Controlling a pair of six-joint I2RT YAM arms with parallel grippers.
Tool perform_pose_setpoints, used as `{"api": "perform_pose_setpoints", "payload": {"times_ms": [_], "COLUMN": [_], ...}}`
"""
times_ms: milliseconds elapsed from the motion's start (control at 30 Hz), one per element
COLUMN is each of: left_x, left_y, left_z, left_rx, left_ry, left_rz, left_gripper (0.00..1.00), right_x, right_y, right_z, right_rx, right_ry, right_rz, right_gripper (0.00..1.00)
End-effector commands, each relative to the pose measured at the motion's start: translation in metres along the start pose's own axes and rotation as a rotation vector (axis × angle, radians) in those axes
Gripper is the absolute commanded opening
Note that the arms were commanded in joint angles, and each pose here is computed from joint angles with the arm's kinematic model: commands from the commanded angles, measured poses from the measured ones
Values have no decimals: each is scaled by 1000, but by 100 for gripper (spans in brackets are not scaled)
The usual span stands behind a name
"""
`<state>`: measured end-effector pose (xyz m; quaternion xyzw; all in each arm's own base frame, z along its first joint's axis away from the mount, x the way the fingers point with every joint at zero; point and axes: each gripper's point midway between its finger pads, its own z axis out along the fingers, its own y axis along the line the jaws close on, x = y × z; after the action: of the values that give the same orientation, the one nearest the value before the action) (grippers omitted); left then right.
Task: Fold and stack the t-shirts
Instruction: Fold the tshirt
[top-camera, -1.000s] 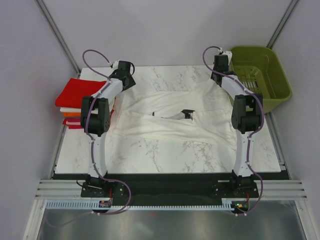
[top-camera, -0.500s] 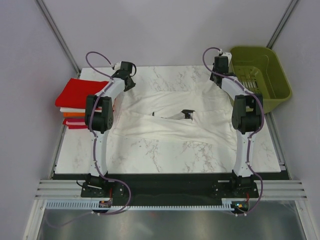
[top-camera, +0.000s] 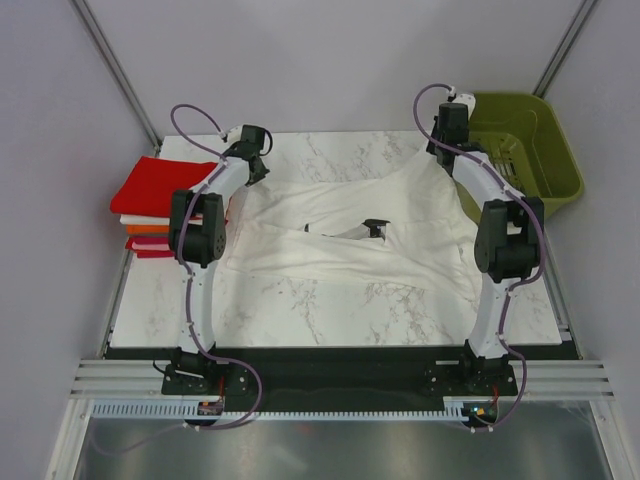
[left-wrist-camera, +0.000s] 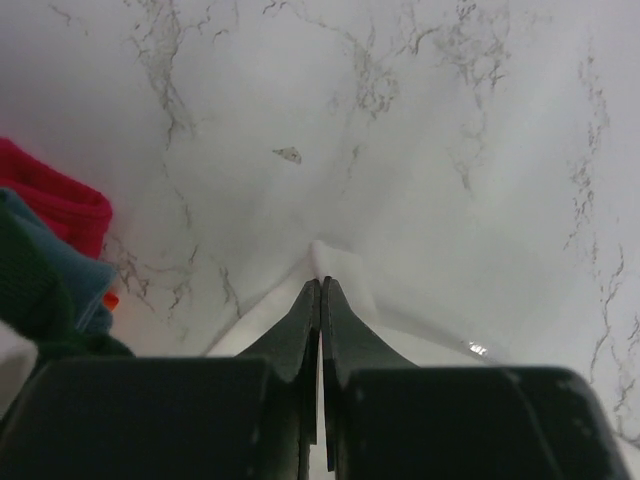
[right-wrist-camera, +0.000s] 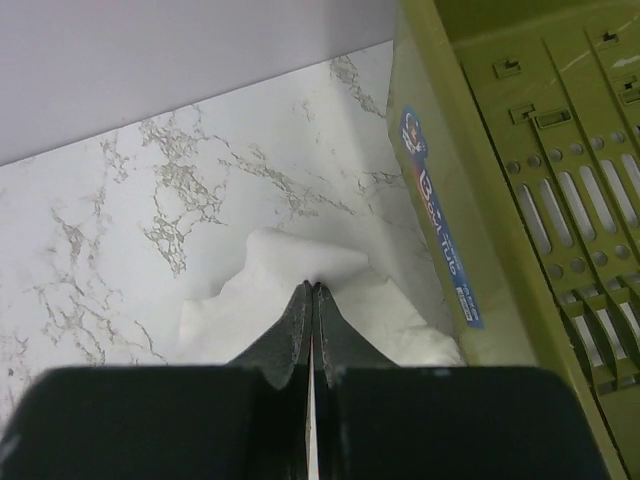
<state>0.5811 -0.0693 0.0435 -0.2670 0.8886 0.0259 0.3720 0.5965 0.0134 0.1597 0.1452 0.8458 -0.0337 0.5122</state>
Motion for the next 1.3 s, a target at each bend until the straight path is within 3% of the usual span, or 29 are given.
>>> {"api": "perform_pose_setpoints", "payload": {"times_ms": [0,167,467,1267], "left_x": [-31,-38,-54,-19], "left_y": [7,5,5,35], "left_z": [-29,-46,-80,-115], "left_rx": [-16,16,89,143], "left_ry": [-82,-101,-160,-225], "left_rz": [-18,-26,-35,-39], "left_gripper": [2,2,2,2], "right_x": [-41,-52,-28,36], "right_y": [1,-6,-17,-61], "right_z": [-28,-55,-87,-184], "right_rx": [-30,-16,-21,96], "right_ry": [-100,-120,-70,-68], "right_rz": [53,85,110,136], "right_gripper": [0,0,0,0]}}
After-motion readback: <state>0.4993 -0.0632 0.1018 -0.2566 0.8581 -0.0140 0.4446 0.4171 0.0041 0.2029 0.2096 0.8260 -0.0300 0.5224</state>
